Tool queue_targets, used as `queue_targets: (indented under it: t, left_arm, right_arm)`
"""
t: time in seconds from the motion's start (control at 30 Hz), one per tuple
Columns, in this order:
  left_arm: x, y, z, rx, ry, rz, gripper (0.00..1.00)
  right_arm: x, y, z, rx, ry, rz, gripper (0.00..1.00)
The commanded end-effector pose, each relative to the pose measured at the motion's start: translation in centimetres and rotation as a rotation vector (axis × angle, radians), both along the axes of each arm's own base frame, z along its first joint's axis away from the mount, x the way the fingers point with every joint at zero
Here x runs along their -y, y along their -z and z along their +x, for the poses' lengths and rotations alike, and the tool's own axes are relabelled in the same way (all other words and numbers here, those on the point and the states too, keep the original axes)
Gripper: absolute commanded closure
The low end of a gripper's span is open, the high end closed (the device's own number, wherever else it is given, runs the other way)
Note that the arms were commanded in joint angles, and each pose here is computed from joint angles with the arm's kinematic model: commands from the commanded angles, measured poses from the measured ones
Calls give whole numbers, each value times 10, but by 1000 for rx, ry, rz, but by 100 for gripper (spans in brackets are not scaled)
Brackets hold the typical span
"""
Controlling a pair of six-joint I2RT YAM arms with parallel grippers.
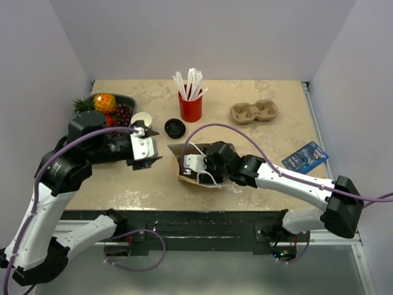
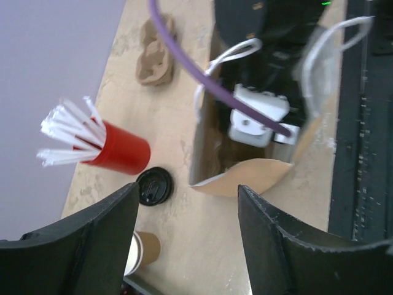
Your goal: Pack the takeout coffee
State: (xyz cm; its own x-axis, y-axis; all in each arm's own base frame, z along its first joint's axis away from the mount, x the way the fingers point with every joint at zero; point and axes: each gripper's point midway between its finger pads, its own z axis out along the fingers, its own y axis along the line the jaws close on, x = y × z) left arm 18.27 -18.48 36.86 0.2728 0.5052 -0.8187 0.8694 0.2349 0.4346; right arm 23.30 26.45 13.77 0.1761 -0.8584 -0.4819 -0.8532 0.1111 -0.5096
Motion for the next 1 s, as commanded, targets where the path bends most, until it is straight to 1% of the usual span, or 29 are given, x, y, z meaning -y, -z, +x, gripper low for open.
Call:
queue_targets:
  t: [0.0,0.03,0.07,0.1,0.17,0.2,0.27,0.3,0.43,0.47,0.5,0.57,0.6,0.7,0.77,0.87,0.97]
  left_arm:
    - [7,31,-54,-179,246,53,33]
    - [11,35,-58,-196,282,40,33]
    - [15,35,-55,-174,296,28,34]
    - [18,42,-53,-177,310,31,37]
    - [25,44,-45,-130,342,35,40]
    - [29,49,-40,-136,353,48,43]
    - [36,57,-37,-122,394,70,46]
    - [38,61,-36,-119,408,79,50]
    - [46,71,-37,-108,409,92,55]
    - [51,66,-40,-71,421,74,55]
    - [52,75,-42,-97,410,76,57]
    - [57,74,-45,-84,403,69,57]
    - [58,79,-47,-108,394,68,57]
    - [62,81,-50,-114,390,59,52]
    - [65,83,-46,-105,374,57,50]
    - [65,103,-42,-112,347,117,49]
    - [67,108,-35,-77,311,136,50]
  right_arm:
    - [11,6,-10,-71,11,-25,66]
    - [11,7,-11,-76,9,-24,66]
    - [11,9,-12,-82,13,-26,66]
    - [11,9,-11,-84,17,-26,66]
    - [11,11,-11,-89,25,-29,66]
    - [10,11,-11,-89,26,-27,66]
    - [10,10,-11,-93,23,-21,67]
    - [9,10,-12,-96,20,-19,67]
    - [9,11,-11,-103,27,-22,67]
    - [8,12,-11,-108,33,-21,67]
    - [8,12,-11,-112,36,-22,67]
    - [7,14,-11,-128,48,-22,68]
    - [6,13,-11,-132,49,-16,68]
    - [4,11,-12,-137,49,-8,68]
    - [4,12,-11,-139,53,-10,68]
    - [2,10,-11,-140,50,-6,69]
    - [0,9,-10,-140,53,-3,69]
